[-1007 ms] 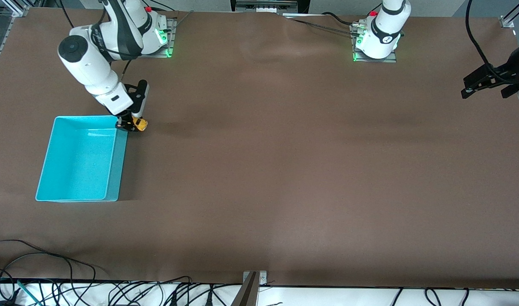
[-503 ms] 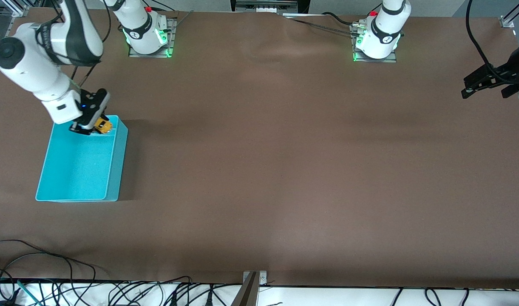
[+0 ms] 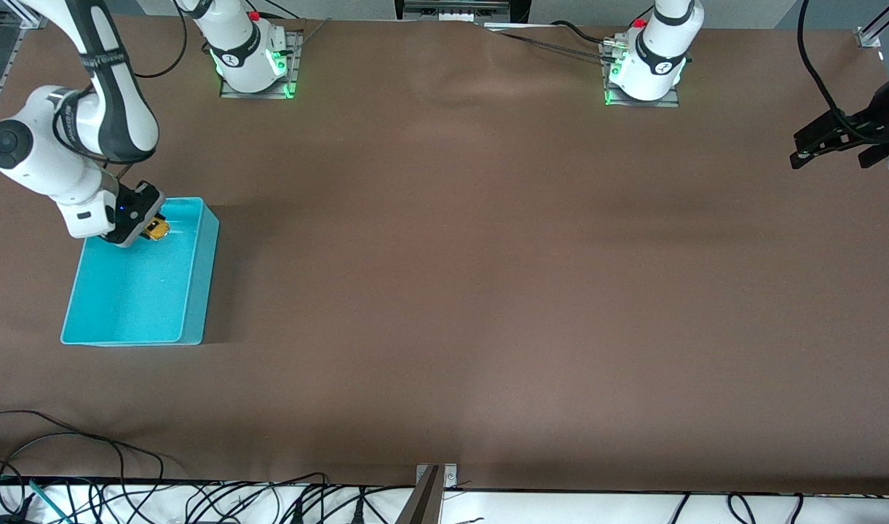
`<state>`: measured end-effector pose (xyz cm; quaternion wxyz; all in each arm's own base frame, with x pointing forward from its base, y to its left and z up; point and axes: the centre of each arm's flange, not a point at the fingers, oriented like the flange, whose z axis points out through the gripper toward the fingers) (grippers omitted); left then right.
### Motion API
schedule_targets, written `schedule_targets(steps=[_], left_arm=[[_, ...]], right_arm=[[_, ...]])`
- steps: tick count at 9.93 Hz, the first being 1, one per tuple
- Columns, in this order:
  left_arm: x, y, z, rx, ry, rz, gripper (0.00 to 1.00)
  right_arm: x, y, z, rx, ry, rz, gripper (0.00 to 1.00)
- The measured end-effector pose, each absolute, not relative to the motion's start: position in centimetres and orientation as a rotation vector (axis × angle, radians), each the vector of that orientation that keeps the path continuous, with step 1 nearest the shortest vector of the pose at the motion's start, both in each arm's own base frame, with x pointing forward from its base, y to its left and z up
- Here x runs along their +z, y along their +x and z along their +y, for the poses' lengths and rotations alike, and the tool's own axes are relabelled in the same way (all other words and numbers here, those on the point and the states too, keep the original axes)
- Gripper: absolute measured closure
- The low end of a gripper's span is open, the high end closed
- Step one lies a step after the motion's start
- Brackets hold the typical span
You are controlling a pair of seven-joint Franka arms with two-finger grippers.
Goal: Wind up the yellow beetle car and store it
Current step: 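Lift the car with the right gripper and carry it over the bin, then lower the car into the turquoise bin and open the right gripper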
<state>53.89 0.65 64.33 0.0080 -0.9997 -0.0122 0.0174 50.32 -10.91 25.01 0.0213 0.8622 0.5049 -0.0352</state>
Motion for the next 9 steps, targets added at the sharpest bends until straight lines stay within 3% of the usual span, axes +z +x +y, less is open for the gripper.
schedule_targets(steps=[9], left_arm=[[64.3,53.9,0.6,0.055,-3.125,-0.038,0.0]], right_arm=[[19.6,51.6,-14.2,-0.17,2.745,1.449,0.49]])
